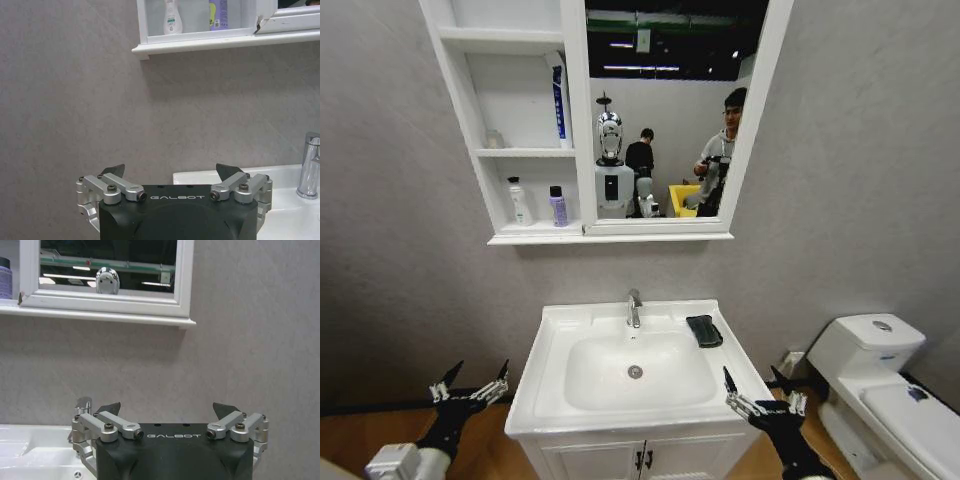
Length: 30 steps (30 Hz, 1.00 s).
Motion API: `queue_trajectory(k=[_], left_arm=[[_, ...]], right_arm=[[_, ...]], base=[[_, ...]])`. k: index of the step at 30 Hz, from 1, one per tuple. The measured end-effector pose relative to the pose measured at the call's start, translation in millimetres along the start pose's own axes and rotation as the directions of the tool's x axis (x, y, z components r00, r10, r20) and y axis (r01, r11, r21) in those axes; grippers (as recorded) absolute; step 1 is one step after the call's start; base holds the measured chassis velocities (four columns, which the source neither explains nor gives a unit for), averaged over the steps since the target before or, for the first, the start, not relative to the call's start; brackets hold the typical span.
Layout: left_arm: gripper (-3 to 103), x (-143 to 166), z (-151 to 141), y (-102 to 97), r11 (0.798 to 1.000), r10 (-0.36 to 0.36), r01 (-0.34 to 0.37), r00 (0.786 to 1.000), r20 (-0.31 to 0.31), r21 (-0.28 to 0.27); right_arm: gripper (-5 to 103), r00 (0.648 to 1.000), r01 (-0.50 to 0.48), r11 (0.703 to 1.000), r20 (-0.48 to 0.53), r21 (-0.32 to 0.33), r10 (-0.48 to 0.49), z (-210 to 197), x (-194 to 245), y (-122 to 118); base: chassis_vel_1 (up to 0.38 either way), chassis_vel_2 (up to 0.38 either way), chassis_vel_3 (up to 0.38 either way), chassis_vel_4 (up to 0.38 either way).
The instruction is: Move facial cleanser and shampoo from washbasin to cabinet, then wipe washbasin with towel.
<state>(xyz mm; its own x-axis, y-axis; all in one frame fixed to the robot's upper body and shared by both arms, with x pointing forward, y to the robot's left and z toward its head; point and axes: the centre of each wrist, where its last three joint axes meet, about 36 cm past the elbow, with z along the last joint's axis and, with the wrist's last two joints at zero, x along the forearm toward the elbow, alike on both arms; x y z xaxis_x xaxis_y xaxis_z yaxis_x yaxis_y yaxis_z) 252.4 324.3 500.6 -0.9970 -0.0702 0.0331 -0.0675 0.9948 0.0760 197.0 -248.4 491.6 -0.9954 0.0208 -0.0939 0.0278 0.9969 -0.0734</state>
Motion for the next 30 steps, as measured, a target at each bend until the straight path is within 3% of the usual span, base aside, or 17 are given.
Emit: queue_trajectory(k=[3, 7, 30], left_arm=[[100, 0, 0, 0.0, 1.000, 0.000, 0.000, 1.000, 0.000, 0.000], [100, 0, 0, 0.0, 1.000, 0.000, 0.000, 1.000, 0.000, 0.000], [100, 0, 0, 0.0, 1.000, 0.000, 0.000, 1.000, 0.000, 0.000]], right_arm=[[100, 1.000, -0.005, 1.000, 0.012, 0.026, 0.005, 16, 9, -1], [100, 1.000, -0.003, 1.000, -0.019, 0.007, 0.003, 24, 17, 2], [100, 1.000, -0.002, 1.000, -0.024, 0.000, 0.002, 26, 16, 2]], base=[[0.000, 0.000, 0.000, 0.000], [0.000, 0.000, 0.000, 0.000], [0.000, 0.000, 0.000, 0.000]])
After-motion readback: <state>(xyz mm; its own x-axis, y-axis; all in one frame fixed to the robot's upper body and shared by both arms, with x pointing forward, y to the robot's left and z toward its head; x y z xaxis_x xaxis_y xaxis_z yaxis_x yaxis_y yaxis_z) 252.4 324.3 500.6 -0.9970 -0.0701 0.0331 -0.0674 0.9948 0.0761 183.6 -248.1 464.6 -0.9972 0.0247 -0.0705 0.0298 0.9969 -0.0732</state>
